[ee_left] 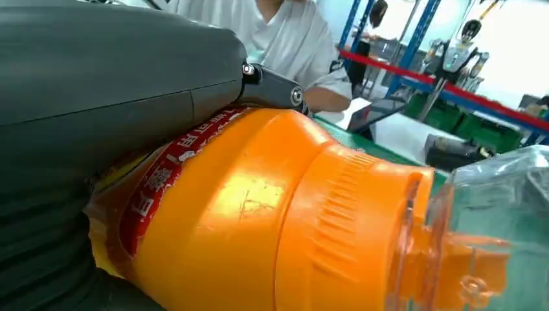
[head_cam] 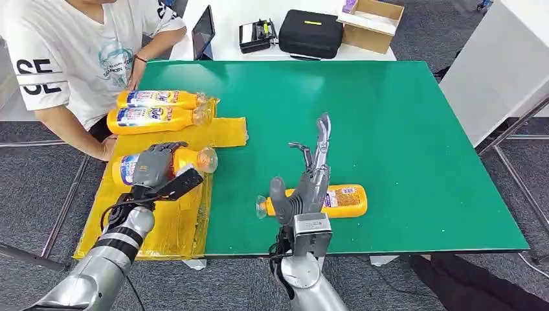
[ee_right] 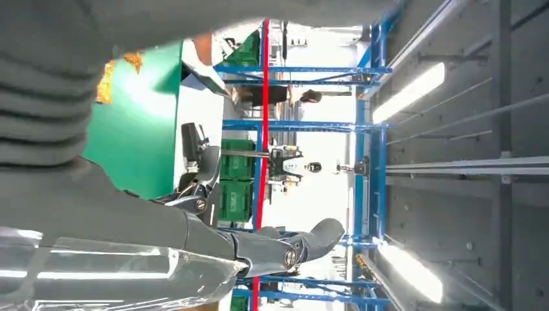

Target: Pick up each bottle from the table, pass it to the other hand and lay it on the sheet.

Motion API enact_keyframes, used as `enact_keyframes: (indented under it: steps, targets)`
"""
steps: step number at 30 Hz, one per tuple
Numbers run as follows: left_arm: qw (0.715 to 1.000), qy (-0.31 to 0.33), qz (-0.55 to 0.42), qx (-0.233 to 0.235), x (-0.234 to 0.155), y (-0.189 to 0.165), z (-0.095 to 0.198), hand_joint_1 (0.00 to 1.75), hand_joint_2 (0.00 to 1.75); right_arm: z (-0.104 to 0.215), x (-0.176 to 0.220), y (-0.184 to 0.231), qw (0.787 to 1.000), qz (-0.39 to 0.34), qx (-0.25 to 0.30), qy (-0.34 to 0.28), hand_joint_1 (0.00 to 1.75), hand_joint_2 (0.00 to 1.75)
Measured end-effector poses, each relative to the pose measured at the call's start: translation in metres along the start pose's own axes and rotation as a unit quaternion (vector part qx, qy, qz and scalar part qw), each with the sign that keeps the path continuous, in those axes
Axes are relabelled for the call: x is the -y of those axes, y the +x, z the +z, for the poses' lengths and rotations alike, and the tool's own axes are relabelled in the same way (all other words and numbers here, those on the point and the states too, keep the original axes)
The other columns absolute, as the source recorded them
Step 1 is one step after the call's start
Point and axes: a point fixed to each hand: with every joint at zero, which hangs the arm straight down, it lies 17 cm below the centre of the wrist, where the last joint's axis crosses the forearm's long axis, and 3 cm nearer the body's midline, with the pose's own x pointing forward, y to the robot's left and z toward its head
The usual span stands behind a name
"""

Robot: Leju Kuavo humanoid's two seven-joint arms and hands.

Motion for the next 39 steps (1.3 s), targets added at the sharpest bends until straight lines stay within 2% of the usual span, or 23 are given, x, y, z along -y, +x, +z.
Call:
enact_keyframes:
  steps: [13, 27, 28, 29, 30, 31, 32, 38, 39]
  targets:
    - [0.994, -0.104, 0.024, -0.013, 0.038, -0.018, 0.015, 1.75, 1.75, 0.010, -0.017, -0.012, 0.999, -0.027, -0.022, 0.042, 0.00, 1.75]
    - [0.973, -0.228, 0.025, 0.024, 0.064, -0.028, 0.040, 1.75, 1.75, 0.029, -0.035, -0.034, 0.993, -0.061, -0.061, 0.079, 0.00, 1.75]
    - [0.971, -0.236, 0.019, 0.025, 0.065, -0.031, 0.042, 1.45, 1.75, 0.030, -0.036, -0.036, 0.993, -0.065, -0.065, 0.081, 0.00, 1.75]
    - [0.970, -0.242, 0.016, 0.025, 0.065, -0.033, 0.043, 0.49, 1.75, 0.031, -0.037, -0.037, 0.992, -0.068, -0.068, 0.082, 0.00, 1.75]
    - [0.969, -0.247, 0.014, 0.024, 0.066, -0.035, 0.045, 0.23, 1.75, 0.032, -0.037, -0.039, 0.992, -0.068, -0.070, 0.084, 0.00, 1.75]
    - [0.967, -0.254, 0.013, 0.023, 0.067, -0.037, 0.047, 0.05, 1.75, 0.033, -0.037, -0.040, 0.992, -0.068, -0.072, 0.084, 0.00, 1.75]
    - [0.965, -0.261, 0.014, 0.019, 0.069, -0.041, 0.050, 0.00, 1.75, 0.034, -0.037, -0.042, 0.991, -0.067, -0.074, 0.085, 0.00, 1.75]
    - [0.955, -0.290, 0.063, 0.011, 0.078, -0.046, 0.067, 0.00, 1.75, 0.039, -0.040, -0.049, 0.990, -0.065, -0.084, 0.090, 0.00, 1.75]
    - [0.954, -0.293, 0.069, 0.012, 0.078, -0.046, 0.068, 0.00, 0.00, 0.040, -0.041, -0.050, 0.990, -0.064, -0.085, 0.091, 0.00, 1.75]
